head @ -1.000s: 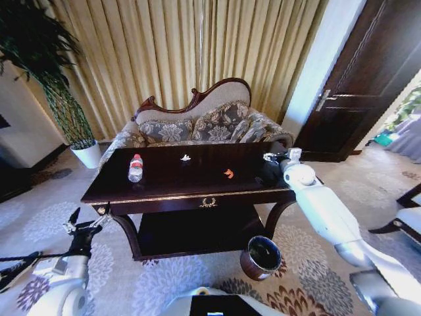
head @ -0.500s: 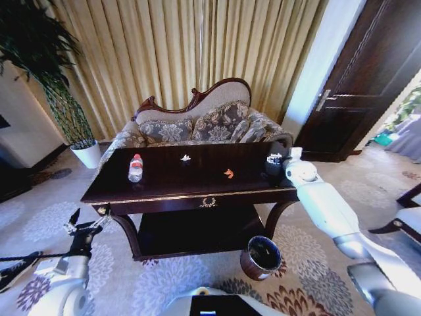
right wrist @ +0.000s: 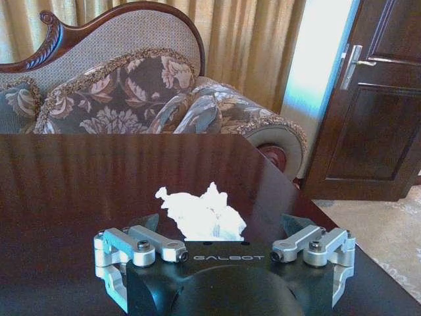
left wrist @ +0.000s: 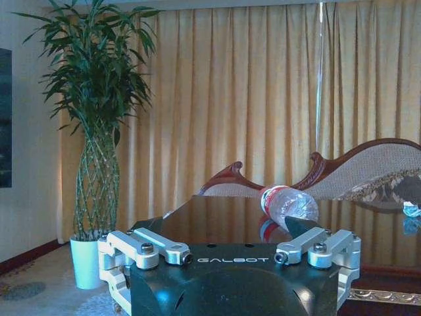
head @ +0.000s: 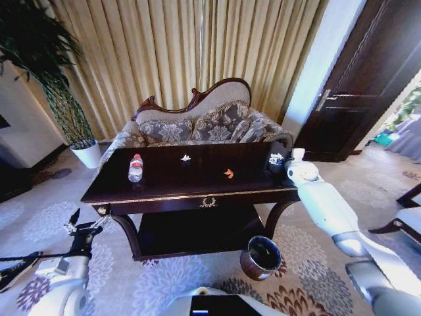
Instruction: Move to the front of the table and place the trash on the table into the trash bin.
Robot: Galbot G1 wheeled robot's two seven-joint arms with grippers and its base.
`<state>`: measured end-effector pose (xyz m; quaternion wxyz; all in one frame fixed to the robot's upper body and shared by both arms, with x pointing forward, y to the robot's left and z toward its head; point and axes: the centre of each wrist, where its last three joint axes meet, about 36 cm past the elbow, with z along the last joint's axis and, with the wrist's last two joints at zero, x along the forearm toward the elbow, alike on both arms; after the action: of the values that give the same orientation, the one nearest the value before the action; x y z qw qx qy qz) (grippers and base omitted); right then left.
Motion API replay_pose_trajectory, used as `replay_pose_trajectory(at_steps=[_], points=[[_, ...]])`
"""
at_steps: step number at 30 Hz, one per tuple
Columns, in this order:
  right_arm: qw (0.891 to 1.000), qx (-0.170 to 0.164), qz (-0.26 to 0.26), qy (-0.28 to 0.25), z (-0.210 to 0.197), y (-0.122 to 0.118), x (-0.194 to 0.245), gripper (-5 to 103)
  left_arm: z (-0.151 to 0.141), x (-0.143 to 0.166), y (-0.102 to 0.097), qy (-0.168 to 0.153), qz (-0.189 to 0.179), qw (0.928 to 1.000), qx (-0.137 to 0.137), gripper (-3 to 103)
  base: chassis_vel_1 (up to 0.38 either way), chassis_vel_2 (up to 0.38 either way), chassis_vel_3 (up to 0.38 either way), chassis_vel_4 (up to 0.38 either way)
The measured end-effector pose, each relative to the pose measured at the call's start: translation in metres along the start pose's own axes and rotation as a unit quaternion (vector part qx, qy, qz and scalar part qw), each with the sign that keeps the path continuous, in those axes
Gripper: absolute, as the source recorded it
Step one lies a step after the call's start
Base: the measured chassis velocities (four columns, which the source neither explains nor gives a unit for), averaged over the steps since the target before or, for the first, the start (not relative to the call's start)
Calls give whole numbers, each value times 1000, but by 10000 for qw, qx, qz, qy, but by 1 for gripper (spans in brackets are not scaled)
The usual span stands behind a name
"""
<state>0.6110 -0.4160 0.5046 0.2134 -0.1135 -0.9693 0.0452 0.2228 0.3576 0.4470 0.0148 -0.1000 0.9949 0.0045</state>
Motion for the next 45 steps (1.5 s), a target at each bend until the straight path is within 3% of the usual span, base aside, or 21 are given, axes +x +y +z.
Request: replay_pose_trajectory(at_steps=[16, 19, 21, 24, 31, 36, 39, 45], points=[[10000, -53, 6, 43, 1, 0, -4, 102, 2, 5, -1, -66, 30, 10000, -15, 100, 0, 0, 0, 0], [10000, -47, 21, 33, 1, 0, -4, 96, 2, 5, 0, -85, 29, 10000, -14, 100, 0, 0, 0, 0], [10000, -4, 46, 26, 4, 0, -3, 85, 2, 4, 0, -100, 21, 9999, -9, 100, 0, 0, 0, 0], [10000, 30, 68, 3, 6, 0, -3, 81, 2, 4, 0, -109, 20, 9999, -7, 100, 0, 0, 0, 0], [9999, 118, 111, -39, 12, 1, -3, 48, 3, 4, 0, -130, 9, 9999, -5, 100, 0, 0, 0, 0], [9999, 121, 98, -70, 11, 2, -2, 37, 3, 5, 0, -131, 8, 9999, -3, 100, 0, 0, 0, 0], [9998, 125, 78, -101, 9, 4, -1, 20, 3, 5, 0, -137, 11, 9999, 3, 100, 0, 0, 0, 0], [9998, 128, 73, -96, 10, 4, -1, 2, 3, 5, -1, -134, 5, 9999, 13, 100, 0, 0, 0, 0]])
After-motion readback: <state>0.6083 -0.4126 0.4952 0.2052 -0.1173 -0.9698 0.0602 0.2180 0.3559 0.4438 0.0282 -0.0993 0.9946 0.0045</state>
